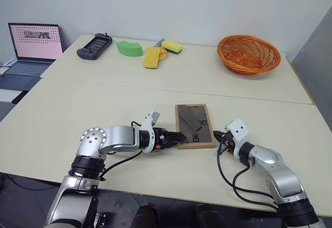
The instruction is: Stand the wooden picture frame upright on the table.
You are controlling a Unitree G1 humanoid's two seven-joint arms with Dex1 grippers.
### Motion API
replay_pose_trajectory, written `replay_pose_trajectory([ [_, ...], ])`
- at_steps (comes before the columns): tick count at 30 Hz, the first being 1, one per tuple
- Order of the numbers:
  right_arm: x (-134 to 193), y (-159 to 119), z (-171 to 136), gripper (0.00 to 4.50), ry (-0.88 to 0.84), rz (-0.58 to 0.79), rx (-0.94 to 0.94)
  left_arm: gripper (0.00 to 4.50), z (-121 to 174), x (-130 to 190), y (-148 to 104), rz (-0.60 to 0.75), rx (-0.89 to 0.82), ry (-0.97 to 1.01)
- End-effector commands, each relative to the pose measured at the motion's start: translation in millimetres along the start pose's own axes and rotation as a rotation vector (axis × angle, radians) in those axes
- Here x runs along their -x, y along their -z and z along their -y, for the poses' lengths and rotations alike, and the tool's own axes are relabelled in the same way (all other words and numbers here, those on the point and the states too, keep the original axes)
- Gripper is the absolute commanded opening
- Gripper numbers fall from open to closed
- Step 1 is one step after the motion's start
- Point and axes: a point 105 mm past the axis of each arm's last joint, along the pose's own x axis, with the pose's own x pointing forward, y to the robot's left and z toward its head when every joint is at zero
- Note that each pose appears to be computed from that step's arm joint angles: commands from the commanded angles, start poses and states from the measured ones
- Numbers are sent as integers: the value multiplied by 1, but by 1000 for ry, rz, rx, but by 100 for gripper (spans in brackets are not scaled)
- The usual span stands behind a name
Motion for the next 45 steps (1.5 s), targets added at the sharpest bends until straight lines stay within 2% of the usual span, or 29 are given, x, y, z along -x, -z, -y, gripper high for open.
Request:
replay_pose_trajectory([
  [1,-1,-10,-11,0,-36,20,-4,304,-4,4,-3,33,30,-17],
  [20,-11,-30,-38,0,-75,70,-115,304,-4,3,-5,52,37,-30],
  [36,2,-16,-28,0,-44,31,-119,304,-5,9,-28,116,113,6],
  [45,6,-16,-26,0,-31,28,-128,304,0,4,-24,87,92,17],
])
